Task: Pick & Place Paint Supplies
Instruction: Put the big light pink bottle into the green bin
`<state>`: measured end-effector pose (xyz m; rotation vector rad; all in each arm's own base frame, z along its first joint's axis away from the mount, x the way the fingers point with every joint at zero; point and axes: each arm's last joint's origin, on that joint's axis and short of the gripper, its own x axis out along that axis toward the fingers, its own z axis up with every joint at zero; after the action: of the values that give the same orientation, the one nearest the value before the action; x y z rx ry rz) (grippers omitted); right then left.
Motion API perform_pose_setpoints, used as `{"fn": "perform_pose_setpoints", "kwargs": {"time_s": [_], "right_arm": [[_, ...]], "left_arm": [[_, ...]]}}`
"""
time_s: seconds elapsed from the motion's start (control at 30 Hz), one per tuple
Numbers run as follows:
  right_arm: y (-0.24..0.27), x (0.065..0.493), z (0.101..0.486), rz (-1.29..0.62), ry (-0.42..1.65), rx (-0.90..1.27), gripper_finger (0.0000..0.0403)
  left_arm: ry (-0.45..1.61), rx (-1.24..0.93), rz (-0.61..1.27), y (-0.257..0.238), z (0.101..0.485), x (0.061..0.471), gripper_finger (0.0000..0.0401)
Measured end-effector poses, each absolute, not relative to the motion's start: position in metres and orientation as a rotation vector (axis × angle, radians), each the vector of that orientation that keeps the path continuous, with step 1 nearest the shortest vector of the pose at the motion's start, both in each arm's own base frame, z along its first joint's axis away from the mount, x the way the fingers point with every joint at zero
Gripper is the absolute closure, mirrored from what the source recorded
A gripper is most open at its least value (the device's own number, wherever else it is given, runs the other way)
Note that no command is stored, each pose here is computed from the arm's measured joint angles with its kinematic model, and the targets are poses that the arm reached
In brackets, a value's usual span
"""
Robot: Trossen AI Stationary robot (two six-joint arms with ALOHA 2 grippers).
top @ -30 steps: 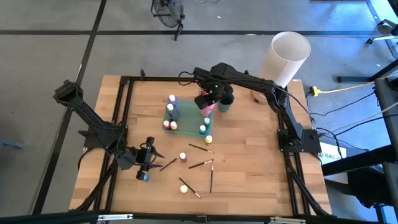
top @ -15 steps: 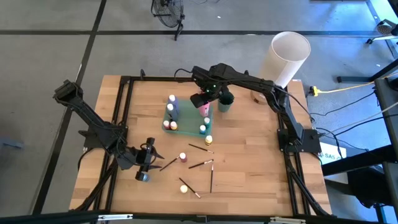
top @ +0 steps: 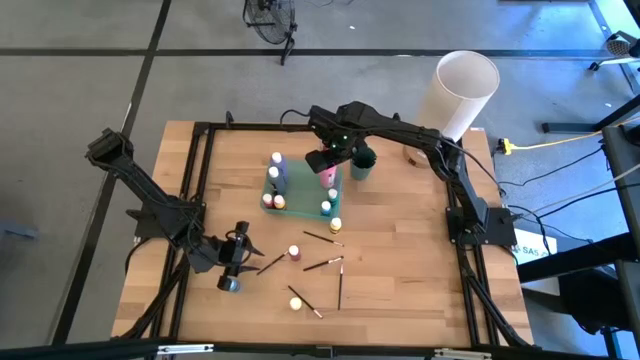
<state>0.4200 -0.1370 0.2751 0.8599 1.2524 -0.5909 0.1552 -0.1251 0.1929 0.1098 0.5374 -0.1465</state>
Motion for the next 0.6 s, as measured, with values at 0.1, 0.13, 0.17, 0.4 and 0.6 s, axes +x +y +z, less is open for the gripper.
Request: {"fn": "perform_pose_setpoints", "kwargs": {"time_s": [0.1, 0.13, 0.17, 0.4, 0.6], "right_arm": [[-0.136, 0.4199, 0.2751, -0.599, 1.252, 0.926, 0.0223], [-0.1357, 0.4199, 0.275, -0.604, 1.252, 0.951, 0.0223], [-0.1355, 0.4199, 0.275, -0.608, 1.251, 0.965, 0.0223], [-0.1405, 0.416, 0.2746, -0.631, 1.266, 0.988, 0.0223], [-0.1442, 0.4156, 0.2747, -0.6, 1.261, 1.045, 0.0223]], "left_arm": [[0.547, 0.115, -0.15, -0.1248, 0.192, 0.1548, 0.0232], [0.554, 0.118, -0.154, -0.1247, 0.1915, 0.1545, 0.0232], [0.56, 0.119, -0.155, -0.1245, 0.191, 0.1542, 0.0232], [0.581, 0.106, -0.151, -0.1239, 0.1894, 0.1532, 0.0232], [0.582, 0.107, -0.151, -0.1238, 0.1893, 0.1532, 0.0232]]}}
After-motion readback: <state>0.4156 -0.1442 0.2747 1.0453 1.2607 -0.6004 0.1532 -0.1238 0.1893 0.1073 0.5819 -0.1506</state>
